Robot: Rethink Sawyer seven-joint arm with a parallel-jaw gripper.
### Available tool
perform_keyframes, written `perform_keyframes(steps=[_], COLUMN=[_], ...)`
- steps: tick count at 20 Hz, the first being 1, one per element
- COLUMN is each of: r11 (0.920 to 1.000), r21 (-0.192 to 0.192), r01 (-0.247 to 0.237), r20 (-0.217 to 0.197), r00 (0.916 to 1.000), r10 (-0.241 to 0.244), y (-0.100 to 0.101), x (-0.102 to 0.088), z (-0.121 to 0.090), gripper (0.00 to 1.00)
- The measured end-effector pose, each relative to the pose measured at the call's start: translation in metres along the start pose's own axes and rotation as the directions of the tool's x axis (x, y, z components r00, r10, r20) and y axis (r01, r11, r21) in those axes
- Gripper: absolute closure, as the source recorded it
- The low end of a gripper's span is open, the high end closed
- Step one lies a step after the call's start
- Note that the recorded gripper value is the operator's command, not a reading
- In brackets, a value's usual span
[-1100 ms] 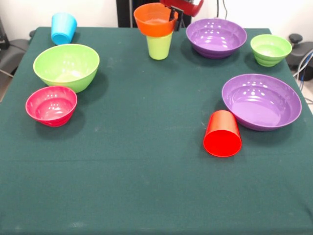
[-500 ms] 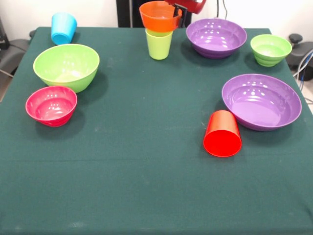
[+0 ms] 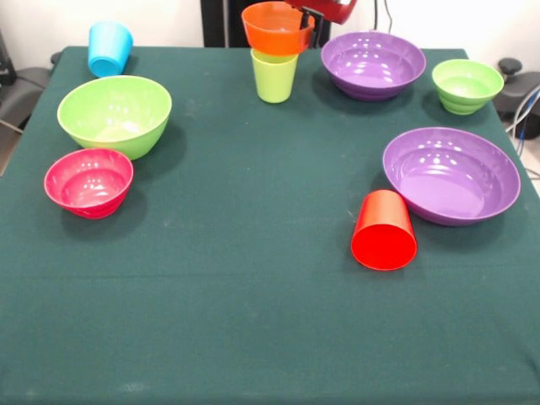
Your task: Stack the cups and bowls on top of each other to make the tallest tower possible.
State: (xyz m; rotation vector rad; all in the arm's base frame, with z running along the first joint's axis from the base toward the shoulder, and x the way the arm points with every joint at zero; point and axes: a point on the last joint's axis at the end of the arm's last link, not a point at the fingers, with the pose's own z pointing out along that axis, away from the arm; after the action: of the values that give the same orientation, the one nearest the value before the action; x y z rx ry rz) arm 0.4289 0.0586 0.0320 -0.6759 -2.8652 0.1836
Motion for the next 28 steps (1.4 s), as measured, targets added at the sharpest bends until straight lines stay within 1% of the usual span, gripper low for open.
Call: perform_keyframes(steps=[18,19,28], r11=[1.0,1.0,1.0], r21=[0.0,0.0,0.005], r01=[0.0,0.0,-0.003], r20=[0.0,0.0,0.002], r00=[1.0,1.0,1.0], r10=[0.0,0.0,0.003], y=[-0.0001,-0.0001,-0.0022], x=[0.0,0.0,0.0], z=[0.0,0.0001,-0.0002], gripper=[1.0,0.0,0.0])
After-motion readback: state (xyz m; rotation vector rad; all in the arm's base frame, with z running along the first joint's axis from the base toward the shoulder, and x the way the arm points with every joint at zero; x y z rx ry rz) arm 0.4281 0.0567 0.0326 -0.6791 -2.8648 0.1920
